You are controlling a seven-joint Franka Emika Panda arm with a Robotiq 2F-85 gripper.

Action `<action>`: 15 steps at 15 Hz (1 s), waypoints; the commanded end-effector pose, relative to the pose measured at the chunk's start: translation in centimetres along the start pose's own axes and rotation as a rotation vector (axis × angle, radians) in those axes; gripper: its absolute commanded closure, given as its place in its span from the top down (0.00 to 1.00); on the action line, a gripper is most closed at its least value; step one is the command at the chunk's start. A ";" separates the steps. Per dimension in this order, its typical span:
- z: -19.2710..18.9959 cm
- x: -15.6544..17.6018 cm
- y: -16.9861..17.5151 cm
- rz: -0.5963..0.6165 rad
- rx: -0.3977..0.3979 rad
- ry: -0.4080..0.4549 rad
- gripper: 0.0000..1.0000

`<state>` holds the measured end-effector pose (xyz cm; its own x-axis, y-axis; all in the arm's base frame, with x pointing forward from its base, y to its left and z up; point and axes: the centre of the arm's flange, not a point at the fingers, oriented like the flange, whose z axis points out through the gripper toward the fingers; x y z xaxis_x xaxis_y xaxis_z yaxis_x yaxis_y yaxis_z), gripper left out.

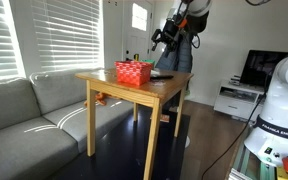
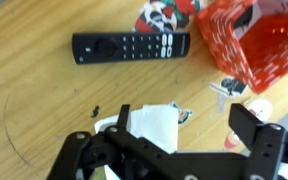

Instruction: Pick up the silver spoon from the green lunch box and put it on the white kitchen paper on the table

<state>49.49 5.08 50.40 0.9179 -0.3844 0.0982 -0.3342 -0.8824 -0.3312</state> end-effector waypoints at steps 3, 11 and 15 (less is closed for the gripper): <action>0.2 10.2 -2.5 0.269 0.002 0.171 1.00; 1.4 12.2 -1.5 0.351 -0.004 0.274 1.00; 2.0 13.0 -1.6 0.371 -0.029 0.318 1.00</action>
<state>61.51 2.08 50.96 0.6562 -0.7192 0.2285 -0.6161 -0.6854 -0.3881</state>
